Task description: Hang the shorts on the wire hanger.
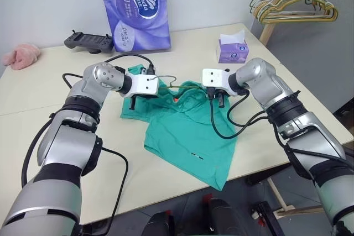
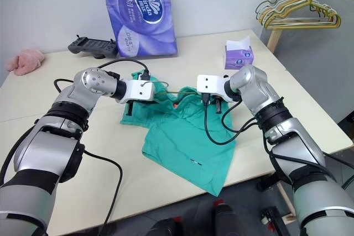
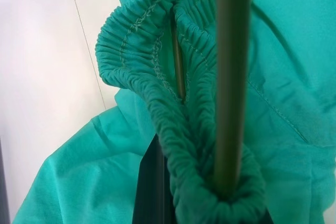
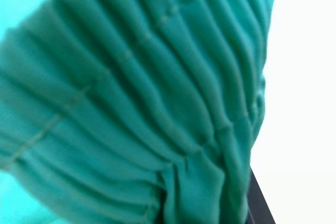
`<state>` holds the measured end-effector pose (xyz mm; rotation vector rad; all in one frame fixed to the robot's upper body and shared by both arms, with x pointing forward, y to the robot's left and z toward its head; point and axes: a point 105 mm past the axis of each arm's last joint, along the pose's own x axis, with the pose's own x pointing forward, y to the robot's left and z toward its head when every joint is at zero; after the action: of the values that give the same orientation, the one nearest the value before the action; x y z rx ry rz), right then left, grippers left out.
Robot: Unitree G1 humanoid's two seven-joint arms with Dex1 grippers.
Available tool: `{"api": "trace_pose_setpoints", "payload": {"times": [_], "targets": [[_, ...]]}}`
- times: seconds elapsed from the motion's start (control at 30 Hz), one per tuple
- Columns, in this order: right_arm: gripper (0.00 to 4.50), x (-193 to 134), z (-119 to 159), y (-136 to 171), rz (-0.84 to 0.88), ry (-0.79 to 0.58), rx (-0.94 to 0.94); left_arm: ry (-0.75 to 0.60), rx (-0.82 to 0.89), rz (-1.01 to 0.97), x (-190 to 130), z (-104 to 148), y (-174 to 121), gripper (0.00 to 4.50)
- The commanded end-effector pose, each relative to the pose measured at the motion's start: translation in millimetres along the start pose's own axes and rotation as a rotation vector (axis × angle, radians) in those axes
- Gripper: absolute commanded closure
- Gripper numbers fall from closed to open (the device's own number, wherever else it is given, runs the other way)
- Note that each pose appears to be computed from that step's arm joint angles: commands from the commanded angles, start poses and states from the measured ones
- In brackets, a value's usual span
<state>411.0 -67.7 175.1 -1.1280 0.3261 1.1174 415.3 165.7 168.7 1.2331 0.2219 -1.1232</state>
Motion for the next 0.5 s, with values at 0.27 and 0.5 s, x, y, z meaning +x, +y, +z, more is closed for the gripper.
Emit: {"api": "trace_pose_setpoints", "payload": {"times": [0.27, 0.5], "targets": [[4.45, -10.8, -3.8, -11.5, -0.048, 0.020, 0.003, -0.040, 0.024, 0.059, -12.5, 9.1, 14.0, 4.50], [4.50, -14.1, -6.3, -14.7, -0.068, 0.020, 0.020, -0.089, -0.010, 0.089, -18.2, 18.7, 24.8, 2.87]]}}
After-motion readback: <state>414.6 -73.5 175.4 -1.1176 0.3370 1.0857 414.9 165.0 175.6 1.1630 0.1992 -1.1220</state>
